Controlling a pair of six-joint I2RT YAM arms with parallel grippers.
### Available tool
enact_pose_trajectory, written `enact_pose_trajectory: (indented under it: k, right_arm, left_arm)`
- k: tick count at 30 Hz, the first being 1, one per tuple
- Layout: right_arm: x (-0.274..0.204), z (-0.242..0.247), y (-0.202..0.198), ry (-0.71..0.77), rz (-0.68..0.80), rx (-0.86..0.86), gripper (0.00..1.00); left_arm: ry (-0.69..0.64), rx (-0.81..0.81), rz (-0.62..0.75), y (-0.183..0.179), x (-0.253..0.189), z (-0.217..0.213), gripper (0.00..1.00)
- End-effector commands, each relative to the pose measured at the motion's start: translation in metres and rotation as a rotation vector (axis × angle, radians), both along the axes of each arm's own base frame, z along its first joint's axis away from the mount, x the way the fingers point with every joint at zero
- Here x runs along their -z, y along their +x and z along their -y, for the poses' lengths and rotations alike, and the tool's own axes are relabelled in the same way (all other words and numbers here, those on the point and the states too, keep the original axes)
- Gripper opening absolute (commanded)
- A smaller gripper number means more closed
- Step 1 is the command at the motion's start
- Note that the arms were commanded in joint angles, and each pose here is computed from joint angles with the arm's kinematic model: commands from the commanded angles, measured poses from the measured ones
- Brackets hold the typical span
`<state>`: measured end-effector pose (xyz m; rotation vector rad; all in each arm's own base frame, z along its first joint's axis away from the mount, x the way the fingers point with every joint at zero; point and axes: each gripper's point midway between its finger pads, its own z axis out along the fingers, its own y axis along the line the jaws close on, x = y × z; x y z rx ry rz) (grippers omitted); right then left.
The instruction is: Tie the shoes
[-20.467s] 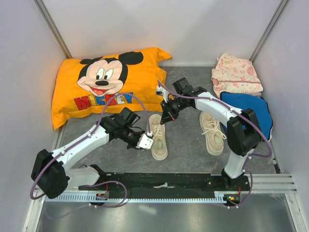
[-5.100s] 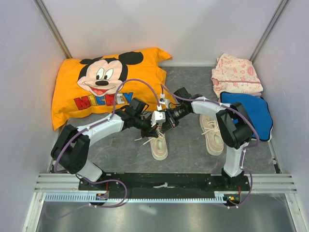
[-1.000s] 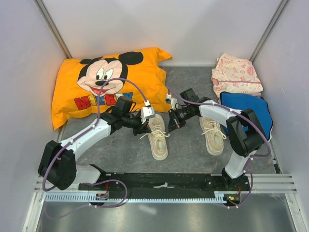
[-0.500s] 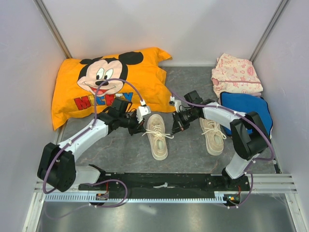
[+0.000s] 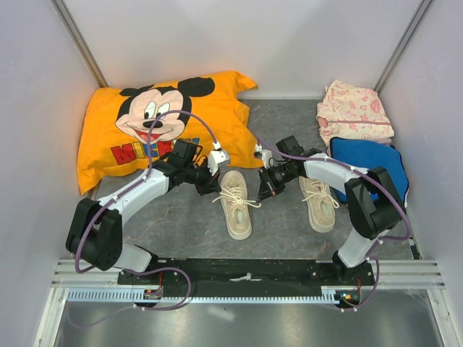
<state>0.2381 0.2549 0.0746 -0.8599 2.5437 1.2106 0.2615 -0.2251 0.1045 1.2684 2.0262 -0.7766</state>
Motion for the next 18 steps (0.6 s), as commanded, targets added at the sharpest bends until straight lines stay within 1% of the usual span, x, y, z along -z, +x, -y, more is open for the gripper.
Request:
enact_pose_trajectory:
  k: [1,3,4,5,9,13,15,16,17,18]
  right_arm:
    - [-0.014,-0.004,0.004,0.035,0.025,-0.007,0.00]
    - [-0.016,-0.006,0.006,0.045,0.022,-0.009,0.00]
    - [-0.017,-0.006,0.006,0.050,0.022,-0.011,0.00]
    - [-0.017,-0.006,0.006,0.051,0.020,-0.010,0.00]
    - [-0.017,-0.006,0.005,0.051,0.023,-0.019,0.00]
    - [-0.014,-0.006,0.002,0.048,0.010,-0.031,0.00]
    - [-0.013,-0.006,0.002,0.045,0.002,-0.037,0.00]
    - [-0.013,-0.005,0.002,0.049,0.002,-0.047,0.01]
    - [-0.012,-0.005,0.000,0.046,-0.010,-0.051,0.03]
    - [-0.013,-0.006,0.000,0.050,-0.013,-0.055,0.12]
  left_arm:
    - [-0.057,-0.003,0.058,0.014,-0.020,0.009,0.21]
    - [-0.084,0.030,0.078,0.005,-0.025,0.009,0.32]
    - [-0.089,0.045,0.096,0.003,-0.027,0.009,0.39]
    - [-0.095,0.057,0.107,0.001,-0.028,0.008,0.41]
    - [-0.087,0.057,0.151,-0.009,-0.031,-0.003,0.46]
    - [-0.084,0.021,0.181,-0.008,-0.035,-0.015,0.49]
    - [-0.086,0.050,0.191,-0.015,-0.036,-0.017,0.50]
    - [-0.117,0.135,0.235,-0.024,-0.044,-0.012,0.49]
    - [-0.132,0.177,0.254,-0.031,-0.048,-0.011,0.49]
    - [-0.137,0.218,0.251,-0.040,-0.045,-0.010,0.49]
